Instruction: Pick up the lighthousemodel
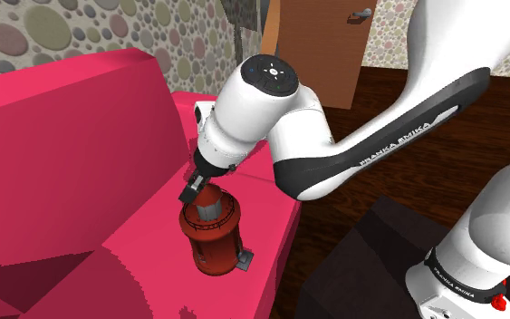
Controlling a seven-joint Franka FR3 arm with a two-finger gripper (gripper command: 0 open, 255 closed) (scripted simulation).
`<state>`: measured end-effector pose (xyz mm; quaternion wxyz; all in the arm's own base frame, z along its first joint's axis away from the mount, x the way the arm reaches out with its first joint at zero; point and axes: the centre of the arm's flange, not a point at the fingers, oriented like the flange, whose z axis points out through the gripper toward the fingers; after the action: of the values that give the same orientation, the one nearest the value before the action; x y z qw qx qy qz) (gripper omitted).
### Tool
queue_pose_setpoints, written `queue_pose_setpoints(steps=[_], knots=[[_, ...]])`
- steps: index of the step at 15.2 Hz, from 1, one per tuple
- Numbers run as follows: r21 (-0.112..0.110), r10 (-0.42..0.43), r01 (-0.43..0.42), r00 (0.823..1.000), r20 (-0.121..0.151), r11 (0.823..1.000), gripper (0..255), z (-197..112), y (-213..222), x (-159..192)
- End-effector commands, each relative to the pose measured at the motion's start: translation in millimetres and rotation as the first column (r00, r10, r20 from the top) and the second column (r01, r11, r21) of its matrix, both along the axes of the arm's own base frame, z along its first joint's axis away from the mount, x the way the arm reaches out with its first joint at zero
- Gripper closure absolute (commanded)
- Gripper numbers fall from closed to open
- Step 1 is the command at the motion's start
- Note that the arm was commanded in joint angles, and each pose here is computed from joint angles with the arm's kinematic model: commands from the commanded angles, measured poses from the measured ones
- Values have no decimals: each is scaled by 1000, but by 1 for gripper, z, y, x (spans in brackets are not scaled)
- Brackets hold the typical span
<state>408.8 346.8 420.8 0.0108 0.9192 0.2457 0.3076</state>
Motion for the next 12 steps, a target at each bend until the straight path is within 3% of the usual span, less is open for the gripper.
queue_pose_setpoints(steps=[1,4,5,12], knots=[[0,1,-1,1000,1,1000,0,-11,1,0],[0,1,-1,1000,1,1000,0,-19,1,0],[0,1,-1,1000,1,1000,255,-19,1,0],[0,1,-1,1000,1,1000,255,-19,1,0]])
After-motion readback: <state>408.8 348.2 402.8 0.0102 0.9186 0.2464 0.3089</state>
